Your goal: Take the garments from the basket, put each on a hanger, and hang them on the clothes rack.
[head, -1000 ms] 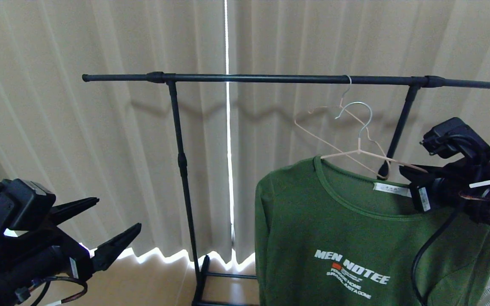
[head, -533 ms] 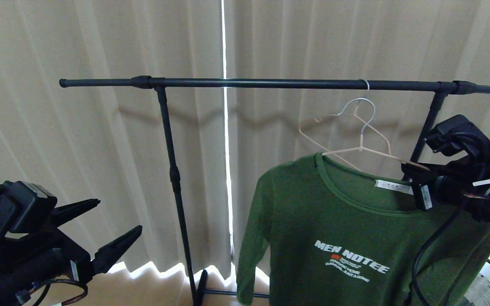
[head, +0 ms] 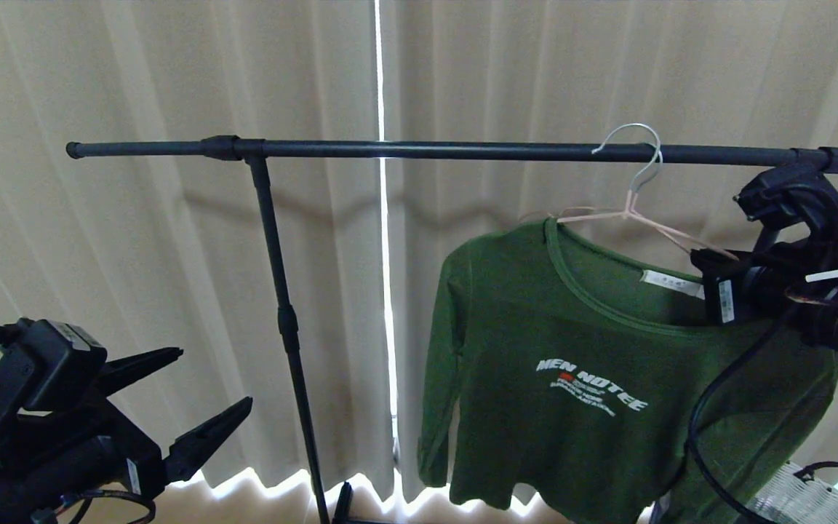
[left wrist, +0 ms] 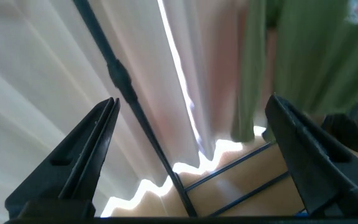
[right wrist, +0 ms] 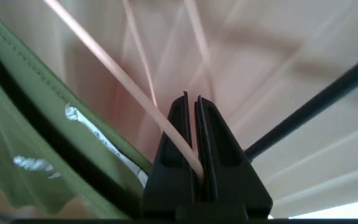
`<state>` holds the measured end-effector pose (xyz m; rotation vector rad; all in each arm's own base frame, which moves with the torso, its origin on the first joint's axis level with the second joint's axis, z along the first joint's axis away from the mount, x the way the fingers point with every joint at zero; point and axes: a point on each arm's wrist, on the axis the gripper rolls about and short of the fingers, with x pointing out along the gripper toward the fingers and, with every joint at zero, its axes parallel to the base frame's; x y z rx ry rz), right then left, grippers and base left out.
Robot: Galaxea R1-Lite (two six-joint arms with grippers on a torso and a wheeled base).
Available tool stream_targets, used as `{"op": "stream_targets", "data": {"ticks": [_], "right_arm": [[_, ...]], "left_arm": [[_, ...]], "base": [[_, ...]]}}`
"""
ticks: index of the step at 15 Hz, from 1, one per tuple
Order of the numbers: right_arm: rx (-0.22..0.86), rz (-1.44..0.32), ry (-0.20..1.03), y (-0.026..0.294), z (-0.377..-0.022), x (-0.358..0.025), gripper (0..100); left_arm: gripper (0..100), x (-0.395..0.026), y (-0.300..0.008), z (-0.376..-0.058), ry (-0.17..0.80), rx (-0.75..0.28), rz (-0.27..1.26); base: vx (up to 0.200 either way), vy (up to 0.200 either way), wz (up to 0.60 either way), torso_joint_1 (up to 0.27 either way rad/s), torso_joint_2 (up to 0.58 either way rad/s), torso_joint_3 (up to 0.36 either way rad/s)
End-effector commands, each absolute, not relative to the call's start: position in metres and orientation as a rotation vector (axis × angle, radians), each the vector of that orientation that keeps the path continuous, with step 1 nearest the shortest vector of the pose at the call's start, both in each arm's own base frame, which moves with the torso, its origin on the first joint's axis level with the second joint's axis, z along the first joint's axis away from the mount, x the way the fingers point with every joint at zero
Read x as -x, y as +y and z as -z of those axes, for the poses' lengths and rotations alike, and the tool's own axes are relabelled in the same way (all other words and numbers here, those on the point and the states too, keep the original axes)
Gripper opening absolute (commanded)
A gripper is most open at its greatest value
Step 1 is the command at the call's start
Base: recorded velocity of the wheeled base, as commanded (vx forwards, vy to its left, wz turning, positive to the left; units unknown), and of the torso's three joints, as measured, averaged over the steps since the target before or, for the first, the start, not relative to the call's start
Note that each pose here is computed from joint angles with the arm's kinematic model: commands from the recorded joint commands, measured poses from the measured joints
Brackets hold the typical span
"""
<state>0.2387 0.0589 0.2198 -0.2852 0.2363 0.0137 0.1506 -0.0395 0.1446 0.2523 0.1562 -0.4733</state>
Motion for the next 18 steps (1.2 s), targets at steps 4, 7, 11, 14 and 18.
{"op": "stream_targets", "data": {"ticks": [4, 7, 11, 14, 18], "right_arm": [[0.293, 0.081, 0.215, 0.075, -0.232, -0.282, 0], [0.313, 0.185, 0.237, 0.084, -0.226, -0.306, 0], [0.339, 0.187, 0.257, 0.104, -0.215, -0.323, 0], [0.364, 0.189, 0.288, 0.114, -0.212, -0.324, 0], [0.369, 0.157, 0.283, 0.125, -0.216, -0.321, 0]], "left_arm": [[100, -0.15, -0.039, -0.146, 0.149, -0.251, 0.472], [100, -0.15, -0.039, -0.146, 0.149, -0.251, 0.472], [100, -0.15, -0.039, -0.145, 0.155, -0.249, 0.474], [100, -0.149, -0.041, -0.143, 0.162, -0.25, 0.484], [100, -0.15, -0.041, -0.143, 0.163, -0.25, 0.484]], "base": [[0.0, 0.0, 0.0, 0.0, 0.0, 0.0], [0.0, 0.0, 0.0, 0.0, 0.0, 0.0], [0.0, 0.0, 0.0, 0.0, 0.0, 0.0], [0.0, 0.0, 0.0, 0.0, 0.0, 0.0], [0.0, 0.0, 0.0, 0.0, 0.0, 0.0]]}}
